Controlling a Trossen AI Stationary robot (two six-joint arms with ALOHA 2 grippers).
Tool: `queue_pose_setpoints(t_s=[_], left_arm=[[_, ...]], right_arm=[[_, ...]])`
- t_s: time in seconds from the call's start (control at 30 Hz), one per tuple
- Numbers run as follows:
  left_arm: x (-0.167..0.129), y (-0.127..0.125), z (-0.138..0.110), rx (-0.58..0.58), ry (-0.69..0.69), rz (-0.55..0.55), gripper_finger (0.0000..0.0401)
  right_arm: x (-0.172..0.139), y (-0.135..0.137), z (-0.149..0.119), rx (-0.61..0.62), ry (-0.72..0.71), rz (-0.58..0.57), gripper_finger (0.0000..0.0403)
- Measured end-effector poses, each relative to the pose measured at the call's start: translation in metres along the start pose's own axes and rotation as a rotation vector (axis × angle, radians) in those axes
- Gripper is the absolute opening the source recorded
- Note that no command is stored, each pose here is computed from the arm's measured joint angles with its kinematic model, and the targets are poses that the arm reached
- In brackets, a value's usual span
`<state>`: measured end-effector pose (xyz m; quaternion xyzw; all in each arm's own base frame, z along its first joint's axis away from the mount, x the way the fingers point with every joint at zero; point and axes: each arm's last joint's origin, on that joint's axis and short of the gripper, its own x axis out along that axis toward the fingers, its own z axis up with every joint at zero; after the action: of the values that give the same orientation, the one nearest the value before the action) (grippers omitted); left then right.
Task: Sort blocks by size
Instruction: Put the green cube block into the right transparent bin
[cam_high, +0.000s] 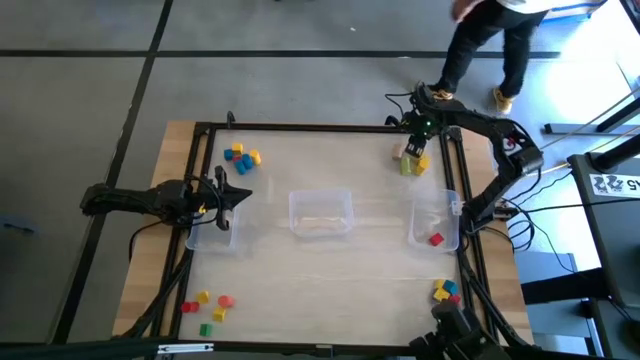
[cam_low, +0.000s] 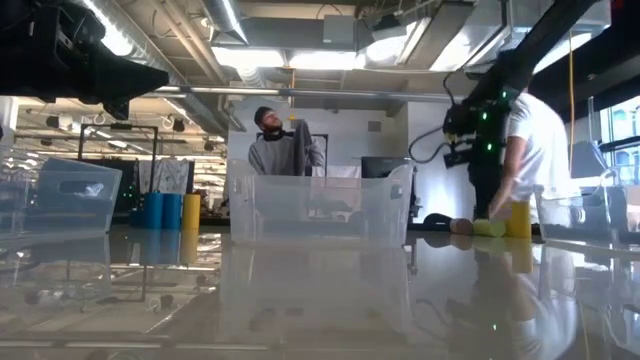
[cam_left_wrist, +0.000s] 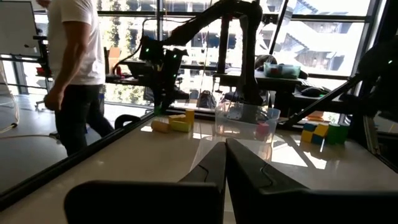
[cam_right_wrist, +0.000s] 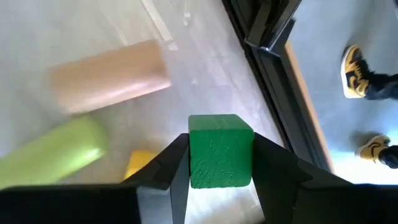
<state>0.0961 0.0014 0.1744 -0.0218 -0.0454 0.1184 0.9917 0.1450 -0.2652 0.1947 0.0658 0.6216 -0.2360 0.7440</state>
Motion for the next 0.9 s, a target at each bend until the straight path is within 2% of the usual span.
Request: queue_pose_setpoints(t_s=[0.27,0.53,0.73,0.9], left_arm=[[0.0,0.0,0.0,0.0,0.0,0.0,0.0005],[0.0,0.0,0.0,0.0,0.001,-0.001,0.0005],[0.0,0.0,0.0,0.0,0.0,0.0,0.0005],[0.0,0.0,0.0,0.0,0.0,0.0,0.0005]], right_arm=[[-0.074,0.041,-0.001,-0.102,-0.069,0.006,0.0142],[-0.126,0.098,-0.021,-0.165,-0.079,0.077,0.0142],[-0.14,0.139,-0.042,-0.191,-0.054,0.143,0.0143],[-0.132,0.165,-0.06,-0.182,-0.016,0.182,0.0143]])
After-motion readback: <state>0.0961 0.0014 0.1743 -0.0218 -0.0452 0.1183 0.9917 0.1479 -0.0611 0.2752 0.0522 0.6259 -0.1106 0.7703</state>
